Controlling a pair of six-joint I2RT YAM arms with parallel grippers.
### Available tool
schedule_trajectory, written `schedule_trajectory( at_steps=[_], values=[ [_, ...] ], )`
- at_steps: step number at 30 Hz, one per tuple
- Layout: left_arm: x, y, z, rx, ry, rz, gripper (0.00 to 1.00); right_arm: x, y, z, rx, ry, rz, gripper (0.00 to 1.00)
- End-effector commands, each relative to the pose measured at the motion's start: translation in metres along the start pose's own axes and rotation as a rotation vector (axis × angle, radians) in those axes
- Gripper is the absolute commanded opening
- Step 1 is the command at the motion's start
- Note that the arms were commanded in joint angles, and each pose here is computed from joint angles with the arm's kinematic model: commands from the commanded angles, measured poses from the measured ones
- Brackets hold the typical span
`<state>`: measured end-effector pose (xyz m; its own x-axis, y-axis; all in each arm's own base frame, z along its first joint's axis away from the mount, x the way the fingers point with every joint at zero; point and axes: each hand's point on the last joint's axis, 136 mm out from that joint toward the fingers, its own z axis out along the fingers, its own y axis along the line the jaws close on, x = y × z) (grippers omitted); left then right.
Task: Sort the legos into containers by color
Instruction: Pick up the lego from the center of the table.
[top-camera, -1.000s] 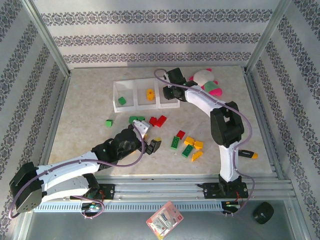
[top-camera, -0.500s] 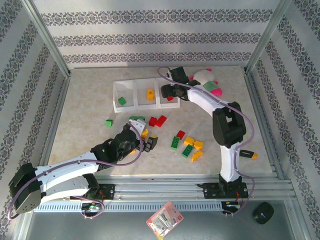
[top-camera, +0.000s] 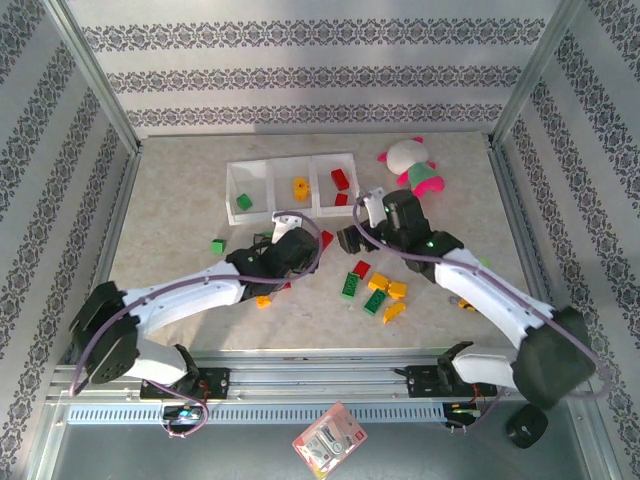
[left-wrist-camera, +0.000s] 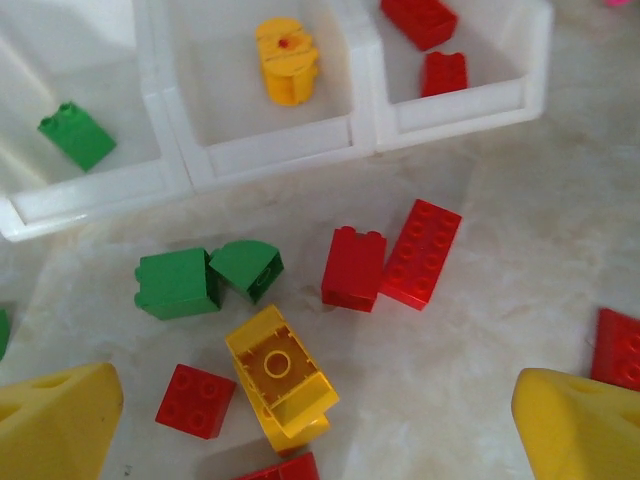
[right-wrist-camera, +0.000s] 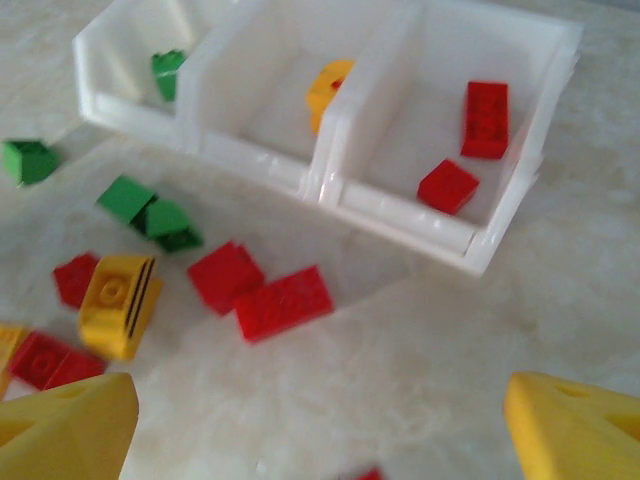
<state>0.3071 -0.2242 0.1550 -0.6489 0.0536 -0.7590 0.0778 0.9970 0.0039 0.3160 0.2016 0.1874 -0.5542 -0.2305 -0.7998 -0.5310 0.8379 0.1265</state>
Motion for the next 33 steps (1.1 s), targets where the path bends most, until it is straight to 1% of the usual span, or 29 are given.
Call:
schedule_trajectory(
  at_steps=[1,3,7,11,16,18,20,22,25,30,33],
  values=[
    [0.008,0.010,0.016,-0.100,0.072,-0.082,0.95,0.011,0.005,-0.025,-0.016,-0.020,-0.016,0.94],
    [0.011,0.006,0.030,-0.114,0.106,-0.115,0.94,0.018,0.006,-0.036,-0.018,-0.018,-0.004,0.94],
    [0.018,0.013,0.050,-0.218,0.157,-0.213,0.91,0.030,0.005,-0.052,0.001,0.022,-0.004,0.95],
    [0.028,0.020,0.067,-0.289,0.199,-0.281,0.83,0.035,0.004,-0.057,0.007,0.038,-0.014,0.95],
    [0.050,0.026,0.081,-0.320,0.237,-0.362,0.78,0.038,0.003,-0.056,0.011,0.047,-0.014,0.95],
    [0.056,0.026,0.085,-0.325,0.254,-0.375,0.76,0.039,0.004,-0.056,0.006,0.048,-0.011,0.95],
    [0.062,0.026,0.088,-0.329,0.270,-0.372,0.70,0.039,0.005,-0.055,0.003,0.049,-0.009,0.95],
    [0.065,0.025,0.089,-0.331,0.282,-0.370,0.60,0.041,0.004,-0.055,0.005,0.052,-0.007,0.95],
    [0.068,0.024,0.090,-0.326,0.288,-0.375,0.50,0.042,0.003,-0.054,0.010,0.052,-0.003,0.95],
    [0.071,0.025,0.091,-0.332,0.295,-0.375,0.43,0.042,0.003,-0.054,0.012,0.050,0.001,0.95],
    [0.075,0.026,0.093,-0.337,0.307,-0.377,0.44,0.041,0.003,-0.054,0.014,0.048,0.001,0.95]
  ],
)
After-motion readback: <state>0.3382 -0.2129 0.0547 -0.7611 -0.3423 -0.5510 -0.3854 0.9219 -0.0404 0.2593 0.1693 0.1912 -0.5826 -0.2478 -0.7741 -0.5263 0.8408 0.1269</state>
